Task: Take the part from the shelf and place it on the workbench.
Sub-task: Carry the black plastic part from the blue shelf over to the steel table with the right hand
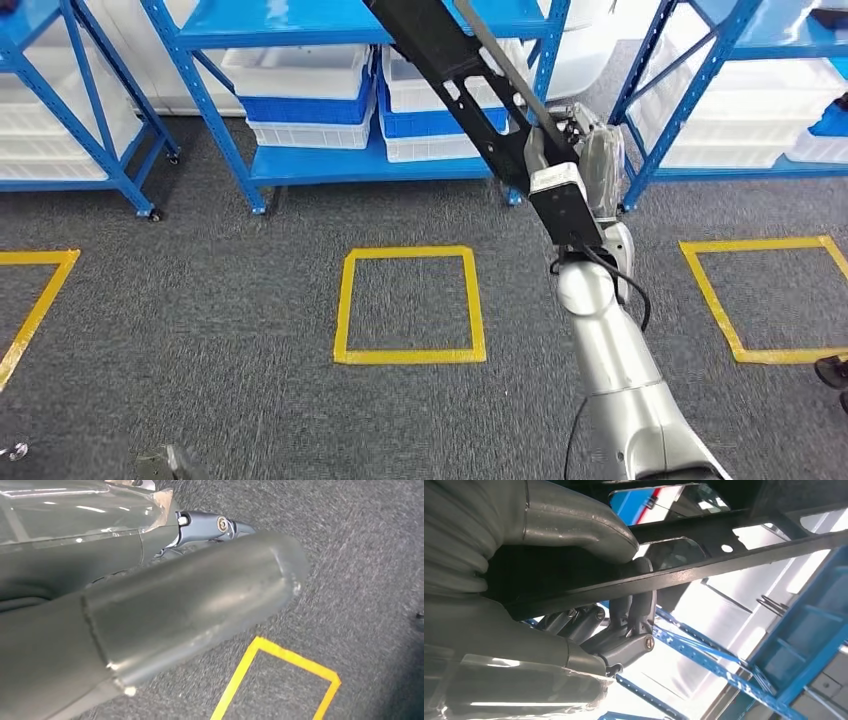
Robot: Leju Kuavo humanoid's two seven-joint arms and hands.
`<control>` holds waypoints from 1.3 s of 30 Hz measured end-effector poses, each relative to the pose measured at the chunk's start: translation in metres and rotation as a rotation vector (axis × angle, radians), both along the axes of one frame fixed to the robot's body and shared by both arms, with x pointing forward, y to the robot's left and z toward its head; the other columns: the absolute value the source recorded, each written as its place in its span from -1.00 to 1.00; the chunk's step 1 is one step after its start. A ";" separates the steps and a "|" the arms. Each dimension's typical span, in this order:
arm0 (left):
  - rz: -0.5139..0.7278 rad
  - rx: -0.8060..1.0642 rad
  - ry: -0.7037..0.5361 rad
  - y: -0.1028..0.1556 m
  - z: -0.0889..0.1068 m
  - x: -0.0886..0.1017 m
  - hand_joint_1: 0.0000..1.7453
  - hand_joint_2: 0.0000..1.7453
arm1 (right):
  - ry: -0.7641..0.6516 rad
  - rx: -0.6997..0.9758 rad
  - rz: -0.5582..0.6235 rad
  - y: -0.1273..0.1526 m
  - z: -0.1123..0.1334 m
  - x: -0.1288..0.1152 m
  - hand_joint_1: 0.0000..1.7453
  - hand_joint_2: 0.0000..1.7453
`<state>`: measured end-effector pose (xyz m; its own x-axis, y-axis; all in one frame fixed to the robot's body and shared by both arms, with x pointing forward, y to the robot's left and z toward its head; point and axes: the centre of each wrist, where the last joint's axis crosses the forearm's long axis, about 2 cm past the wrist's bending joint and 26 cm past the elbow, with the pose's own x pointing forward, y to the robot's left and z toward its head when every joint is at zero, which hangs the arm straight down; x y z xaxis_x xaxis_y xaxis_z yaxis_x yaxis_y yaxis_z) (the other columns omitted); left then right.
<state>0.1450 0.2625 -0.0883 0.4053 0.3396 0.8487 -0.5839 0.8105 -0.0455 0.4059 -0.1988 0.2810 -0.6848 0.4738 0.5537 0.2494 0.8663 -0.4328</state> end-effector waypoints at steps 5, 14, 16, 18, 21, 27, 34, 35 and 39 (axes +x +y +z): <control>0.008 0.002 0.003 0.001 -0.001 -0.003 -1.00 -1.00 | 0.004 0.004 0.004 0.002 0.001 0.002 1.00 1.00; 0.020 0.006 -0.004 0.003 -0.002 -0.005 -1.00 -1.00 | -0.003 0.014 0.015 0.005 0.007 0.008 1.00 1.00; 0.021 0.007 -0.002 0.004 -0.002 -0.006 -1.00 -1.00 | 0.002 0.013 0.016 0.005 0.006 0.008 1.00 1.00; 0.022 0.007 -0.001 0.004 -0.002 -0.006 -1.00 -1.00 | 0.007 0.013 0.017 0.005 0.004 0.009 1.00 1.00; 0.026 0.005 0.000 0.004 -0.002 -0.007 -1.00 -1.00 | 0.008 0.009 0.014 0.005 0.002 0.009 1.00 1.00; 0.030 0.004 0.000 0.004 -0.003 -0.007 -1.00 -1.00 | -0.001 -0.024 -0.030 0.005 0.000 0.010 1.00 1.00; 0.030 0.001 -0.001 0.003 -0.002 -0.007 -1.00 -1.00 | -0.003 -0.040 -0.054 0.006 0.000 0.009 1.00 1.00; 0.030 0.001 0.000 0.003 -0.003 -0.007 -1.00 -1.00 | 0.001 -0.041 -0.056 0.006 -0.001 0.009 1.00 1.00; 0.028 -0.004 -0.001 0.002 -0.003 -0.009 -1.00 -1.00 | 0.019 -0.043 -0.059 0.005 -0.008 0.007 1.00 1.00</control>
